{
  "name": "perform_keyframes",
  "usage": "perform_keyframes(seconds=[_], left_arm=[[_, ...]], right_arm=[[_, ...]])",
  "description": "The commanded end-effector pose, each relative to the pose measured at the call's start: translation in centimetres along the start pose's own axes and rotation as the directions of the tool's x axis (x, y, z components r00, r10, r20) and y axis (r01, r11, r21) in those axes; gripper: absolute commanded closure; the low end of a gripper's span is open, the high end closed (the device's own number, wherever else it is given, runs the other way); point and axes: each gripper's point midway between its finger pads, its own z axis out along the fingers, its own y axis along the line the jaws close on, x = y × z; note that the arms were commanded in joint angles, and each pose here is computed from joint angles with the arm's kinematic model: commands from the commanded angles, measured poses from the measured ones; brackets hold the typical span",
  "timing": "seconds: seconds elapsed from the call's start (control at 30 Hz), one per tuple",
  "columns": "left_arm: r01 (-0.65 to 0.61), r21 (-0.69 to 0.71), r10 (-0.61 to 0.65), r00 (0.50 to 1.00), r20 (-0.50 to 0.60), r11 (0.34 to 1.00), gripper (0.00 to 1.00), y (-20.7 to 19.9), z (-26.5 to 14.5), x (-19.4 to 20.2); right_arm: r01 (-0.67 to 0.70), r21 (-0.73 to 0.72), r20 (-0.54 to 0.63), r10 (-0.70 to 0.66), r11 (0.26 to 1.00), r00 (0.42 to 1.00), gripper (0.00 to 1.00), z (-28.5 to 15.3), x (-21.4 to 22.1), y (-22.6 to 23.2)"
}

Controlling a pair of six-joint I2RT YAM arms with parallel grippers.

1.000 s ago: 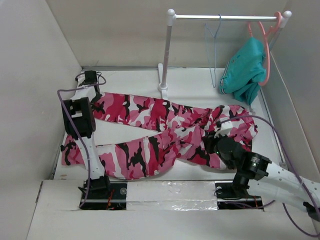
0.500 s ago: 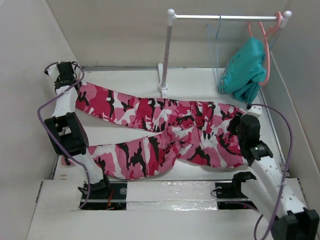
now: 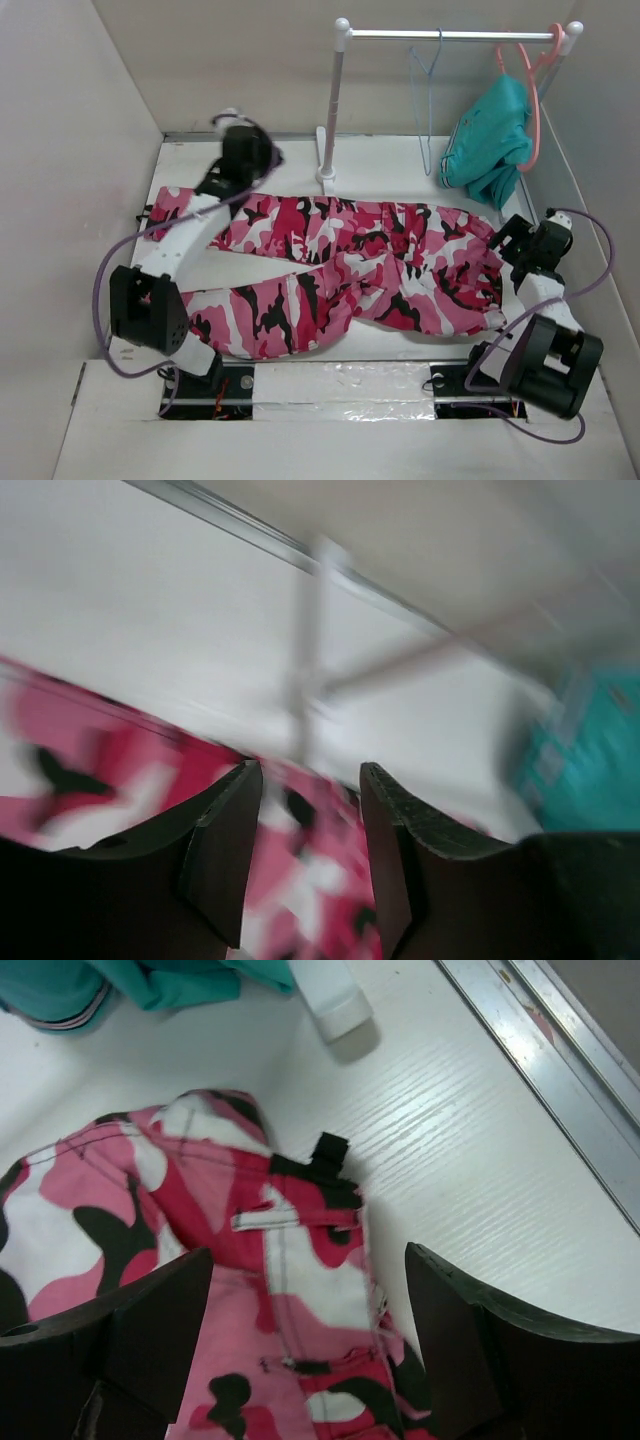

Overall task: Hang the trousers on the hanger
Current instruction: Flatten out the trousers at the center of the board.

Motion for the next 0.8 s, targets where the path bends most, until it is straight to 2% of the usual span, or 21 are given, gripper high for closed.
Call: perform_keyframes(seconds=[0.0,0.03,0.07,0.1,0.13,0.2,0.23,0.27,0.37,0.43,0.47,0.57,0.6,0.67,0.7,0.77], left_arm=[[-0.043,0.318,0.075,0.993,-0.089,0.947,0.59,-10.0,-7.5,6.5],[-0.051,0.45,0.118,0.985,-0.122,0.891,0.6,-14.1,-10.9,10.1],[-0.068,0.491,0.167,0.973,-0.16,0.868,0.6,-14.2,-12.4,13.5],[-0.073,0.547,0.191,0.968,-0.163,0.834,0.6,-15.2,-14.5,15.2],[-0.095,0.626,0.257,0.951,-0.174,0.774,0.59,-16.9,-17.8,18.7],[-0.168,0.648,0.363,0.914,-0.179,0.743,0.57,-16.3,-19.4,23.7],[-0.218,0.675,0.42,0.895,-0.149,0.705,0.53,-16.5,-20.3,25.4],[-0.241,0.712,0.49,0.856,-0.163,0.659,0.51,-16.7,-21.9,28.9],[-0.27,0.79,0.584,0.801,-0.133,0.551,0.45,-18.0,-24.5,33.2],[-0.287,0.822,0.654,0.745,-0.131,0.491,0.43,-18.1,-25.1,36.8],[-0.304,0.841,0.672,0.735,-0.091,0.447,0.43,-19.1,-25.8,37.1],[-0.335,0.875,0.763,0.643,-0.057,0.348,0.42,-19.1,-27.7,42.0],[-0.337,0.879,0.772,0.633,-0.054,0.338,0.42,-19.1,-27.9,42.8],[-0.324,0.893,0.783,0.62,-0.048,0.312,0.42,-19.4,-28.7,44.2],[-0.335,0.887,0.791,0.609,-0.053,0.317,0.42,-19.0,-28.1,45.1],[-0.317,0.899,0.797,0.601,-0.056,0.303,0.43,-19.2,-28.6,46.4]], right_arm=[[-0.065,-0.13,0.022,0.068,0.989,0.997,0.15,1.8,-1.6,0.7],[-0.079,-0.187,0.024,0.085,0.979,0.996,0.14,2.0,-1.9,1.3],[-0.093,-0.215,0.023,0.1,0.972,0.995,0.13,2.2,-1.6,1.4],[-0.11,-0.231,0.031,0.12,0.967,0.992,0.12,2.3,-1.8,1.1],[-0.132,-0.259,0.009,0.139,0.957,0.99,0.12,2.6,-1.4,1.2],[-0.163,-0.255,-0.009,0.166,0.953,0.986,0.1,2.9,-0.8,0.5],[-0.178,-0.282,0.0,0.186,0.943,0.983,0.09,3.2,-0.9,0.9],[-0.193,-0.29,-0.003,0.201,0.937,0.98,0.09,3.4,-0.7,0.8],[-0.231,-0.347,-0.024,0.238,0.909,0.971,0.09,4.0,0.0,1.5],[-0.234,-0.379,-0.012,0.248,0.895,0.969,0.17,4.1,0.0,1.9],[-0.235,-0.379,-0.004,0.252,0.895,0.968,0.19,4.2,0.1,1.8],[-0.212,-0.336,0.029,0.235,0.918,0.972,0.37,4.6,-0.1,0.9],[-0.207,-0.323,0.035,0.231,0.923,0.972,0.43,4.8,0.0,0.6],[-0.18,-0.318,0.071,0.213,0.931,0.975,0.63,4.9,-0.5,0.4],[-0.172,-0.316,0.082,0.207,0.933,0.975,0.76,4.9,-0.7,0.3],[-0.151,-0.303,0.139,0.2,0.941,0.97,0.92,4.3,-1.8,0.1]])
